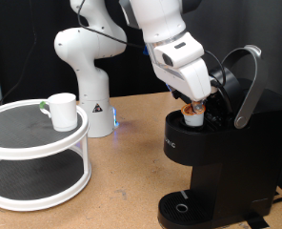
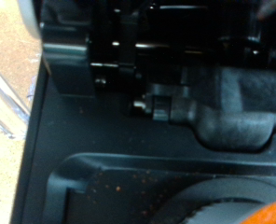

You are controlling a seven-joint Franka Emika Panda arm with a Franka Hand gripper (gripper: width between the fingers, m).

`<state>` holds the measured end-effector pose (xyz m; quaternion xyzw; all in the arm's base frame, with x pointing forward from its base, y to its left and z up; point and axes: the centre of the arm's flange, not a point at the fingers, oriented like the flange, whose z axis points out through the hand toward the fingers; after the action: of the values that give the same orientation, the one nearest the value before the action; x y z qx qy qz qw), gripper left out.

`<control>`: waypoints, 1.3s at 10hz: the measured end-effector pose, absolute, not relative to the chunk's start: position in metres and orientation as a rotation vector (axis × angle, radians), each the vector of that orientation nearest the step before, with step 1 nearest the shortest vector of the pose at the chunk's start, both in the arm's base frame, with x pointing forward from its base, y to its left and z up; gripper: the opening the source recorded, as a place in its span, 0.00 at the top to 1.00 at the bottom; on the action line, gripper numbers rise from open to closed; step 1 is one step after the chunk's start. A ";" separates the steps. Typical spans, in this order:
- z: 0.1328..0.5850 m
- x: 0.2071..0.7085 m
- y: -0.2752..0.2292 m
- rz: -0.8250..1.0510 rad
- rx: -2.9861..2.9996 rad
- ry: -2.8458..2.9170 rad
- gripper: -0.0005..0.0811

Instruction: Make a cup of coffee with the keurig machine

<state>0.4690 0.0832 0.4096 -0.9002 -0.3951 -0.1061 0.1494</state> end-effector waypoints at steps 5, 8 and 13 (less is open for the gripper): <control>0.411 0.466 0.084 -0.303 -2.577 -1.120 0.01; 0.416 0.464 0.085 -0.328 -2.543 -1.110 0.01; 0.433 0.459 0.087 -0.354 -2.521 -1.122 0.01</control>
<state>0.4594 0.0875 0.4328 -0.8916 -0.3967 -0.1253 0.1788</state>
